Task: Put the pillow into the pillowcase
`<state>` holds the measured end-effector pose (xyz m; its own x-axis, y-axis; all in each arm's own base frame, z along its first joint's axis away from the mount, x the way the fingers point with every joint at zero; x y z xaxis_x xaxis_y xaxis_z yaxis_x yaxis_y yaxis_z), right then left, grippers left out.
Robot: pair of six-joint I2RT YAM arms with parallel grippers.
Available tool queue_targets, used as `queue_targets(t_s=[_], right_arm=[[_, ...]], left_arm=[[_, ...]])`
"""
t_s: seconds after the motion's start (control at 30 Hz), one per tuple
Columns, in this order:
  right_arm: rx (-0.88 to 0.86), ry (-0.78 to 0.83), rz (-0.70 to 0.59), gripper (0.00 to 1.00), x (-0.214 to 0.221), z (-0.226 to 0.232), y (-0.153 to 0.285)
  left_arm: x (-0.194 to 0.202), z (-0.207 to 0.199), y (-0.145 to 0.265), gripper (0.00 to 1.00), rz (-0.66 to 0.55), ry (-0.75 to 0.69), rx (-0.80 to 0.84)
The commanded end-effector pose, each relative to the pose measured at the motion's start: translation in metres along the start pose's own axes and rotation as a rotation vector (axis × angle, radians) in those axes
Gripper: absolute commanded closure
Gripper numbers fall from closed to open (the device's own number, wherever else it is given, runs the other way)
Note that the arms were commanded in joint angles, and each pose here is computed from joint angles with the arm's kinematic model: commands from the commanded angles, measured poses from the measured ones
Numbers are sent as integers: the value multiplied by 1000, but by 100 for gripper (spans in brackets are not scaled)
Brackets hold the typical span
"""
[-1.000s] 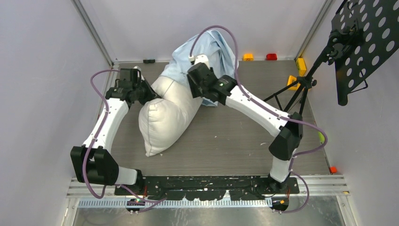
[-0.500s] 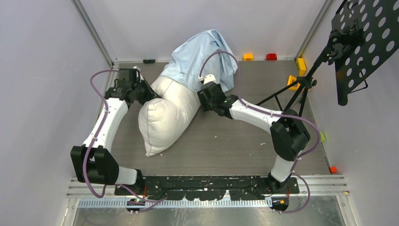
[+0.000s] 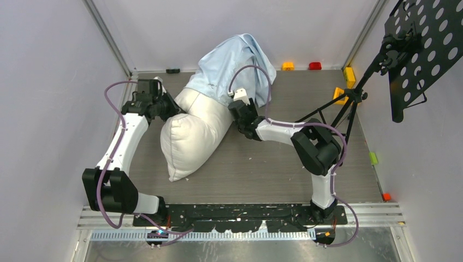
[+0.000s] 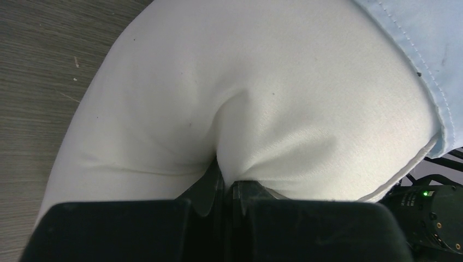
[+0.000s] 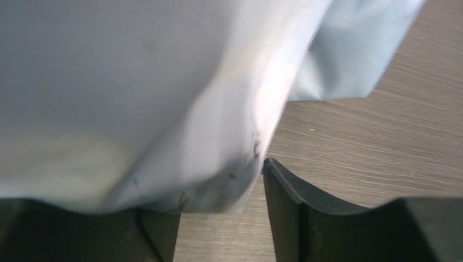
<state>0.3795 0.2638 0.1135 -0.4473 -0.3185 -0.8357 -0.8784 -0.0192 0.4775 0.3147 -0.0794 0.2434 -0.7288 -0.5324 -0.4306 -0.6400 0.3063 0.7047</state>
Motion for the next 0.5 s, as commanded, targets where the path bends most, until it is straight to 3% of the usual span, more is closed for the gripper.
queue_targets(t_s=[0.0,0.03,0.1,0.13,0.23,0.37,0.47], right_arm=[[229,-99,-184,47,-51,-27,5],[239,-98,-193,55,-56,-29,6],[232,-90,-199,89,-65,-29,11],[221,-82,-203,98,-71,-25,18],[142,-49,-251,100,-102,-4,63],[-128,-22,-293,100,-155,40,153],[-317,-18,-295,100,-181,67,191]], left_arm=[[13,27,-17,100,58,-15,-125],[12,27,-18,100,57,-15,-126],[11,28,-21,100,58,-13,-128],[12,28,-22,100,61,-10,-127],[9,26,-25,100,58,-1,-118],[9,18,-31,100,62,45,-67],[11,3,-31,100,58,74,-18]])
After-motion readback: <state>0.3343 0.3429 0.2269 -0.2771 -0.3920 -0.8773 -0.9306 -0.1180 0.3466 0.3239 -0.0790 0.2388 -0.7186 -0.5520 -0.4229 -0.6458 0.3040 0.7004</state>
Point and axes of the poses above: each gripper's point midway between its finger pads, its own y axis back along the fingers, its own z axis along the line the jaws close on, x = y × z, the point moved 6 cm from there along y, back along the fingers, and after that the axes turned 2 degrees about y, right-handed, at the moved point
